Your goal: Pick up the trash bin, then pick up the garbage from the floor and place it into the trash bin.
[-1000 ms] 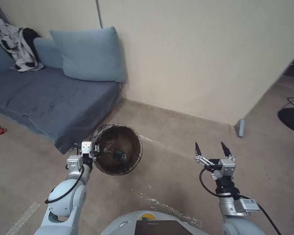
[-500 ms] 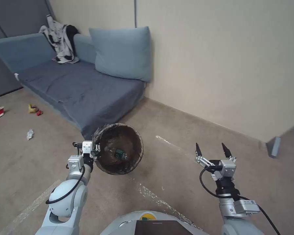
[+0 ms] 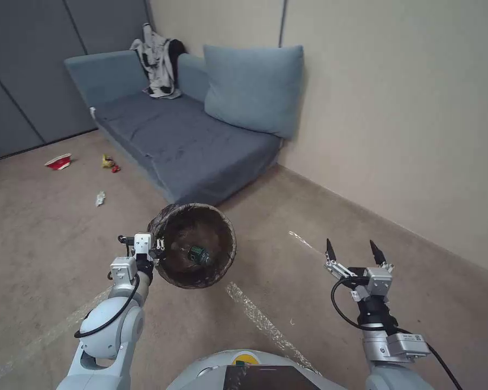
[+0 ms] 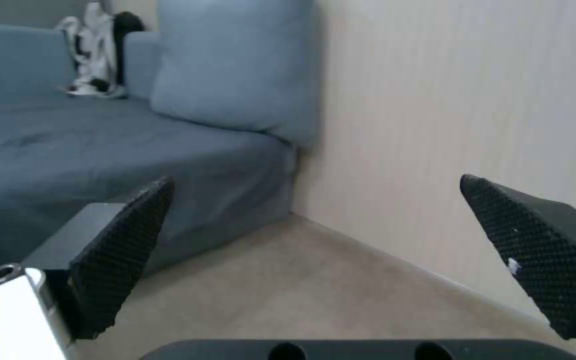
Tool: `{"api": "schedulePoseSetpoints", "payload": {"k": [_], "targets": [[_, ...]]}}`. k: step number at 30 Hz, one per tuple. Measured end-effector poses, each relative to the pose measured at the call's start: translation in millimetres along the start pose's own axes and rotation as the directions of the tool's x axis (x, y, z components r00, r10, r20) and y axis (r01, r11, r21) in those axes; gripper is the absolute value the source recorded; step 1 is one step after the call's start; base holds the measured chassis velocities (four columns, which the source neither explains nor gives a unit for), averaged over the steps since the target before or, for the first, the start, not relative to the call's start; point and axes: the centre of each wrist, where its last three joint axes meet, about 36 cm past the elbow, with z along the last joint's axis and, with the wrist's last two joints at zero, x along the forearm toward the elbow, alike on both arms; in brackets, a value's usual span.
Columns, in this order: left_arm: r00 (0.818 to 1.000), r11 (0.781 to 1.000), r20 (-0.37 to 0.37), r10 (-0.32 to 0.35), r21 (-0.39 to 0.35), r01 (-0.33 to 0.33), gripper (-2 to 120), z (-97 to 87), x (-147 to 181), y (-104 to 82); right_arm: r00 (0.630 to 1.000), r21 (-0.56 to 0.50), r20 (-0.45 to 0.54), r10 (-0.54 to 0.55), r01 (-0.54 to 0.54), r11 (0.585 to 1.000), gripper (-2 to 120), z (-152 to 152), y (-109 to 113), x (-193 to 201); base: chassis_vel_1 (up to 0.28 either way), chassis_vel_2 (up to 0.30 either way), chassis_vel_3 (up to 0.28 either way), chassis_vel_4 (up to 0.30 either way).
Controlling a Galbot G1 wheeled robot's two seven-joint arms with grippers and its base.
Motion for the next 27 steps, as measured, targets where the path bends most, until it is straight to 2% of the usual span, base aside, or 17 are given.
{"api": "schedulePoseSetpoints", "payload": {"k": [27], "targets": [[1.000,1.000,0.027,-0.010,0.015,0.009,3,1.6,-0.4,1.7,0.999,0.019,-0.030,0.022,-0.021,1.000,100,8.7,2.6,-5.5,0.107,0.103,0.108,0.106]]}}
